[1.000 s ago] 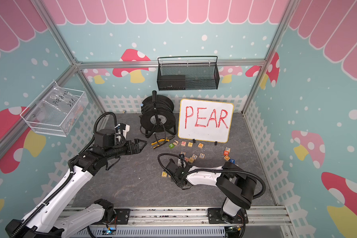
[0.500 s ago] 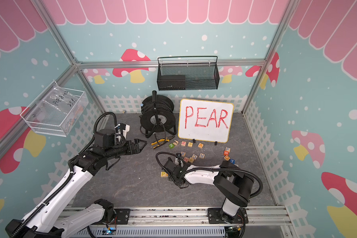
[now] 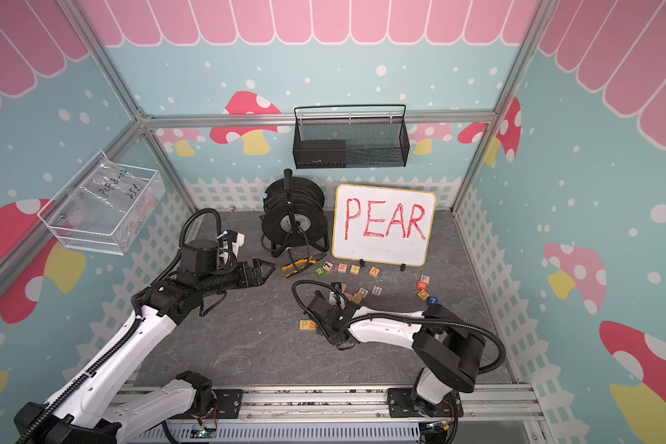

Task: Spell the uppercase word “pear” with letter blocks
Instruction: Pick up the letter block from the center of the board.

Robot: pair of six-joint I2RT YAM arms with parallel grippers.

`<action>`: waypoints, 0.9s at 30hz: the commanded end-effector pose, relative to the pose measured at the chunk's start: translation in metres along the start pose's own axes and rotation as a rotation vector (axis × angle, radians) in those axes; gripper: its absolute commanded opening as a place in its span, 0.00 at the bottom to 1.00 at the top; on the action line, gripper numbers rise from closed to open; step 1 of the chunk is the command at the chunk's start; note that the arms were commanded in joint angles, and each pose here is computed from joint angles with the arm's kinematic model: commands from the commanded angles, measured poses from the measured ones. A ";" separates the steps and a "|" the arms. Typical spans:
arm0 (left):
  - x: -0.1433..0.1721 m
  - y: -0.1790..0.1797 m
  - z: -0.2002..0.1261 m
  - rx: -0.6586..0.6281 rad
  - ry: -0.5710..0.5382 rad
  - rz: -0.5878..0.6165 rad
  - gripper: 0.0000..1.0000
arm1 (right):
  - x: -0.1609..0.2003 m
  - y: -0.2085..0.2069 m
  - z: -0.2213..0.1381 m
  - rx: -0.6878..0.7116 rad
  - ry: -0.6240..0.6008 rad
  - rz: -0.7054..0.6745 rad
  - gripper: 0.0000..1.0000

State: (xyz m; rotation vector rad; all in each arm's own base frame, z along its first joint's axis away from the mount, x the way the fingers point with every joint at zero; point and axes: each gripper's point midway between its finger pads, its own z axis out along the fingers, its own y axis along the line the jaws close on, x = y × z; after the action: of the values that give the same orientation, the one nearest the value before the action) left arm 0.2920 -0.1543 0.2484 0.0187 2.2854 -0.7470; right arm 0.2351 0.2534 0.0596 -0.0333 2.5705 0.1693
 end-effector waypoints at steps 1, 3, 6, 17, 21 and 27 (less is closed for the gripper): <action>-0.004 0.000 0.000 -0.005 -0.010 0.031 0.99 | -0.031 -0.018 -0.017 0.047 -0.090 0.038 0.79; -0.003 0.000 0.002 -0.004 -0.011 0.038 1.00 | -0.041 -0.029 -0.020 0.056 -0.111 0.067 0.79; 0.000 -0.004 0.007 0.012 0.000 0.060 0.99 | -0.057 -0.049 -0.023 0.074 -0.132 0.113 0.79; 0.028 -0.049 0.038 0.067 0.079 0.210 0.99 | -0.103 -0.116 -0.014 0.149 -0.201 0.217 0.76; 0.036 -0.068 0.051 0.084 0.065 0.244 0.99 | -0.120 -0.131 -0.005 0.156 -0.222 0.246 0.74; 0.049 -0.102 0.078 0.174 0.049 0.253 0.99 | -0.134 -0.149 0.013 0.193 -0.196 0.293 0.72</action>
State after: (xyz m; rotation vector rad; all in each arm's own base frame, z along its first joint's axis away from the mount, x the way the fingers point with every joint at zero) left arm 0.2722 -0.2731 0.2162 0.4247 2.2794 -0.7763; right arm 0.3505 0.1029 0.0989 0.4201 2.3827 0.0100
